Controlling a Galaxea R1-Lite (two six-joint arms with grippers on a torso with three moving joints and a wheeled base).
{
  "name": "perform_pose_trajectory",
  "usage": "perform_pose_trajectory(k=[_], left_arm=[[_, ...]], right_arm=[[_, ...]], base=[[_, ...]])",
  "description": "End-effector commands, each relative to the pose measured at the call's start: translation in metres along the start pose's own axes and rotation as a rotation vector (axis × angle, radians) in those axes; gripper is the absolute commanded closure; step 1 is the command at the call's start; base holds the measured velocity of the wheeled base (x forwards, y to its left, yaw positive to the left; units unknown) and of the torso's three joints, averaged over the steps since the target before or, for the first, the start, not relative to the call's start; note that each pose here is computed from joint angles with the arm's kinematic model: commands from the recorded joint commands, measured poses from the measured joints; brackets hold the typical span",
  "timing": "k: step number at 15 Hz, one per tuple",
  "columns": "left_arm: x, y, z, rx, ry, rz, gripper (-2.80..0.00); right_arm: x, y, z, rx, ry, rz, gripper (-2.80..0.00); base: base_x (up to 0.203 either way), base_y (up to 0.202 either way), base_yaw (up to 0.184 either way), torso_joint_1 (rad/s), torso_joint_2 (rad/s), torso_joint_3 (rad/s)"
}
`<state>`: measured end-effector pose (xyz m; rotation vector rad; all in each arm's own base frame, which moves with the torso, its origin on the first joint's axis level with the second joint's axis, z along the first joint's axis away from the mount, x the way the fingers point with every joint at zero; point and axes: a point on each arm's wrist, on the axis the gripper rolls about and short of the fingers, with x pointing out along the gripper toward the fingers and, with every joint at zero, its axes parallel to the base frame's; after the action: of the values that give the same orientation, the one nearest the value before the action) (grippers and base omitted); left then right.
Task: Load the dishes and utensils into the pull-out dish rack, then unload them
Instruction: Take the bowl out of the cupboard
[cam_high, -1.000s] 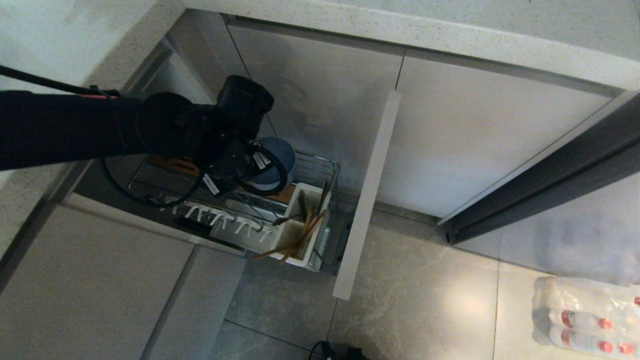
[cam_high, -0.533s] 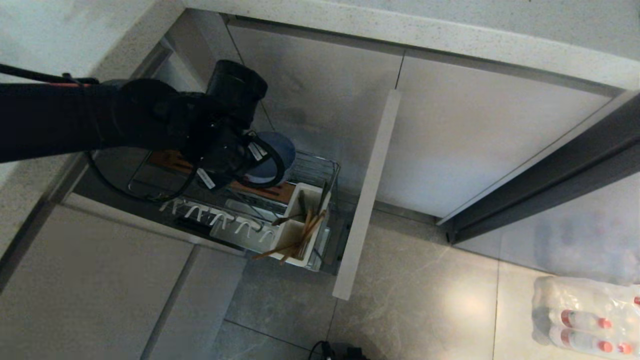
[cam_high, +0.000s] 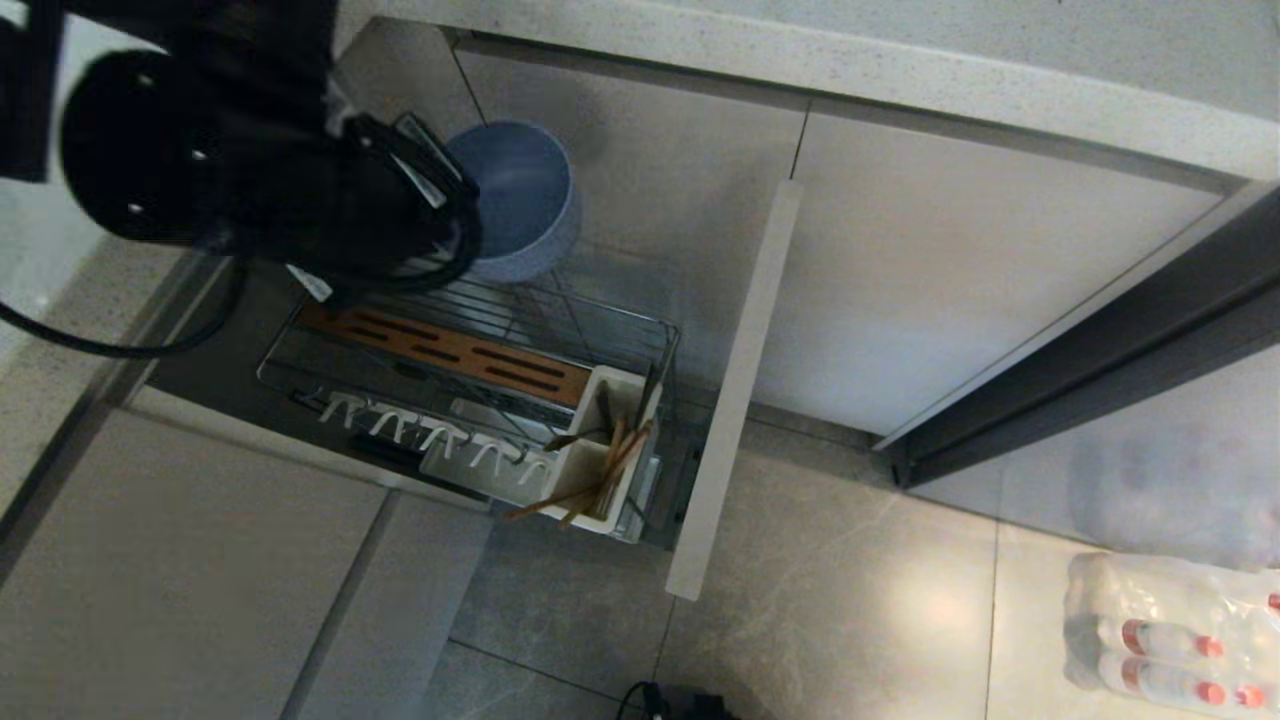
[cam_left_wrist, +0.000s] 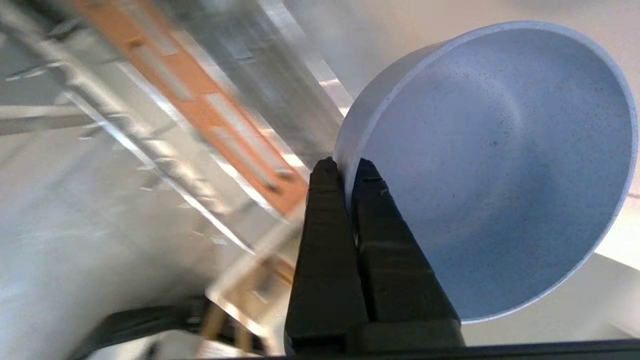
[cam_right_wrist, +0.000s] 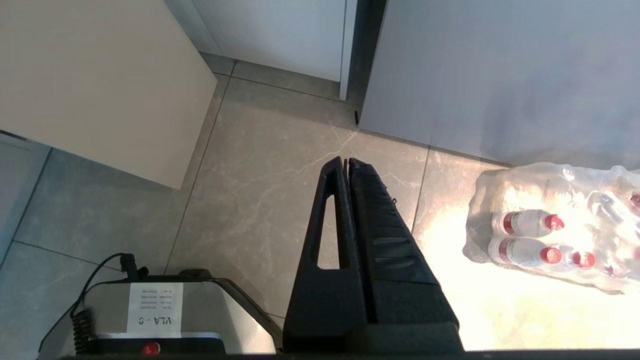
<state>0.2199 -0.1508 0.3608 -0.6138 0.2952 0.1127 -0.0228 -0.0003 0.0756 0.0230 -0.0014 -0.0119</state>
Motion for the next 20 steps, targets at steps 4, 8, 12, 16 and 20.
perform_pose_trajectory(k=[4, 8, 12, 16, 20], left_arm=[[-0.091, 0.018, 0.052, -0.115, -0.088, -0.212, 0.0], [-0.145, 0.046, 0.098, -0.169, -0.243, -0.262, 0.0], [-0.166, 0.072, 0.123, -0.166, -0.429, -0.137, 0.0], [-0.163, 0.089, 0.137, -0.149, -0.596, 0.077, 0.0], [-0.162, 0.105, 0.142, -0.138, -0.654, 0.248, 0.0]], right_arm=[[0.0, 0.0, 0.0, 0.0, 0.0, 0.0, 0.0], [0.0, 0.0, 0.0, 0.0, 0.001, 0.0, 0.0], [0.0, 0.0, 0.0, 0.0, 0.001, 0.0, 0.0], [0.0, 0.0, 0.0, 0.0, 0.001, 0.0, 0.0], [0.0, 0.0, 0.0, 0.0, 0.001, 0.0, 0.0]], base=[[0.0, 0.0, 0.0, 0.0, 0.0, 0.0], [0.0, 0.0, 0.0, 0.0, 0.0, 0.0], [0.0, 0.0, 0.0, 0.0, 0.0, 0.0], [0.0, 0.0, 0.0, 0.0, 0.0, 0.0], [0.0, 0.0, 0.0, 0.0, 0.0, 0.0]])
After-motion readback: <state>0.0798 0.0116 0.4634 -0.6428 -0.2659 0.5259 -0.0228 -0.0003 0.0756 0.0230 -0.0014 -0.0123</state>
